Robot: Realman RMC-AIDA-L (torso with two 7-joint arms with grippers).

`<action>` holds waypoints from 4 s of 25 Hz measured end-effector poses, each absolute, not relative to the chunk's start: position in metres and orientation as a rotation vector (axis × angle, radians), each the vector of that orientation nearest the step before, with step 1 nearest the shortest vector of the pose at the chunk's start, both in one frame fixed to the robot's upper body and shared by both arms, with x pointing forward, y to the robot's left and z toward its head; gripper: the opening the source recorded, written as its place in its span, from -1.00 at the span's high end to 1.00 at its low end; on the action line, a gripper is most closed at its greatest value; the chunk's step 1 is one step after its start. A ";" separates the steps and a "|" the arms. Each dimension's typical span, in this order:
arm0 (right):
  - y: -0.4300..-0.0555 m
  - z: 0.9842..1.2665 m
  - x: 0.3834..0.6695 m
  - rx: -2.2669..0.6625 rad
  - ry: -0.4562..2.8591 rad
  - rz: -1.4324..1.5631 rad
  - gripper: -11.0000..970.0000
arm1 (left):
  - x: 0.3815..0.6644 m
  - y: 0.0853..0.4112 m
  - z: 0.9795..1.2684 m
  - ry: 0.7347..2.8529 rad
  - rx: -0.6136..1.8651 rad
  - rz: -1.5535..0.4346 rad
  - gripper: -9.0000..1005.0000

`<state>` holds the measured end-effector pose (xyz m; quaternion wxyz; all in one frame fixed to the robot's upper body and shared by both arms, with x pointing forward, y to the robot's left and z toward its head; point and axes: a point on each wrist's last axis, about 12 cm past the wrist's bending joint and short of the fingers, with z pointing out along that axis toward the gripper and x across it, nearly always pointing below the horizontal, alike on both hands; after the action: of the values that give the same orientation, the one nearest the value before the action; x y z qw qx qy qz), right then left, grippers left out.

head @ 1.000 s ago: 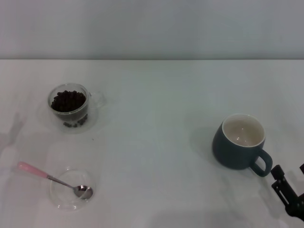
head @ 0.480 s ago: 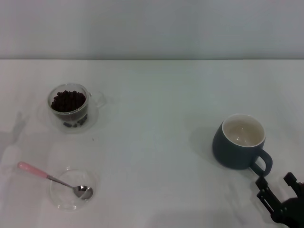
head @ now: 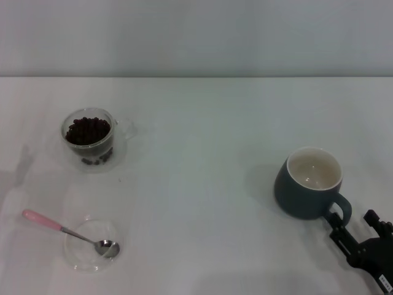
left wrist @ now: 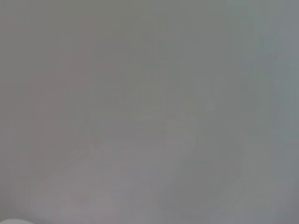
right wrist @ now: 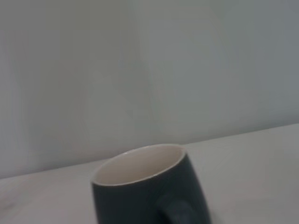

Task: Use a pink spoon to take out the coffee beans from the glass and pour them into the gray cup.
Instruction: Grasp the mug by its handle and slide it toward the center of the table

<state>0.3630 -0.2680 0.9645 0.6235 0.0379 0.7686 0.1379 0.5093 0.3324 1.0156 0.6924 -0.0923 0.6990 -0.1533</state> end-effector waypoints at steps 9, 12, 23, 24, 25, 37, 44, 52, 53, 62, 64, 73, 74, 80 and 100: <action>-0.276 0.965 0.374 0.088 1.761 0.284 -0.73 | 0.510 0.332 1.017 1.557 -0.208 -0.342 -0.75; -0.279 0.966 0.380 0.079 1.755 0.276 -0.73 | 0.510 0.333 1.016 1.557 -0.211 -0.340 -0.75; -0.293 0.970 0.404 0.071 1.737 0.226 -0.61 | 0.511 0.334 1.018 1.548 -0.215 -0.336 -0.75; -0.294 0.970 0.405 0.076 1.733 0.220 -0.58 | 0.512 0.334 1.018 1.546 -0.214 -0.336 -0.75; -0.295 0.971 0.406 0.080 1.730 0.216 -0.55 | 0.512 0.335 1.019 1.545 -0.214 -0.336 -0.75; -0.293 0.976 0.420 0.065 1.703 0.225 0.05 | 0.509 0.342 1.019 1.531 -0.255 -0.312 -0.75; -0.290 0.974 0.422 0.058 1.726 0.237 0.51 | 0.509 0.345 1.019 1.527 -0.263 -0.306 -0.75; -0.274 0.975 0.427 0.000 1.733 0.296 0.62 | 0.509 0.345 1.019 1.527 -0.264 -0.305 -0.75; -0.271 0.975 0.428 -0.019 1.734 0.308 0.62 | 0.509 0.345 1.019 1.527 -0.264 -0.305 -0.75; -0.238 0.978 0.443 -0.186 1.749 0.422 0.64 | 0.508 0.344 1.019 1.531 -0.255 -0.308 -0.75; -0.231 0.979 0.445 -0.215 1.752 0.443 0.65 | 0.508 0.344 1.019 1.531 -0.254 -0.309 -0.75; -0.209 0.982 0.448 -0.384 1.733 0.515 0.64 | 0.507 0.345 1.018 1.534 -0.257 -0.306 -0.75; -0.209 0.982 0.448 -0.384 1.733 0.515 0.64 | 0.506 0.345 1.018 1.534 -0.257 -0.305 -0.75; -0.207 0.981 0.447 -0.441 1.736 0.522 0.64 | 0.505 0.346 1.017 1.538 -0.258 -0.304 -0.75; -0.221 0.977 0.441 -0.457 1.745 0.530 -0.52 | 0.499 0.349 1.015 1.542 -0.268 -0.294 -0.75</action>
<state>0.4415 -0.2206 0.9775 0.5899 -0.1961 0.7496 0.2276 0.4995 0.3490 1.0150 0.6995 -0.1201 0.6920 -0.1321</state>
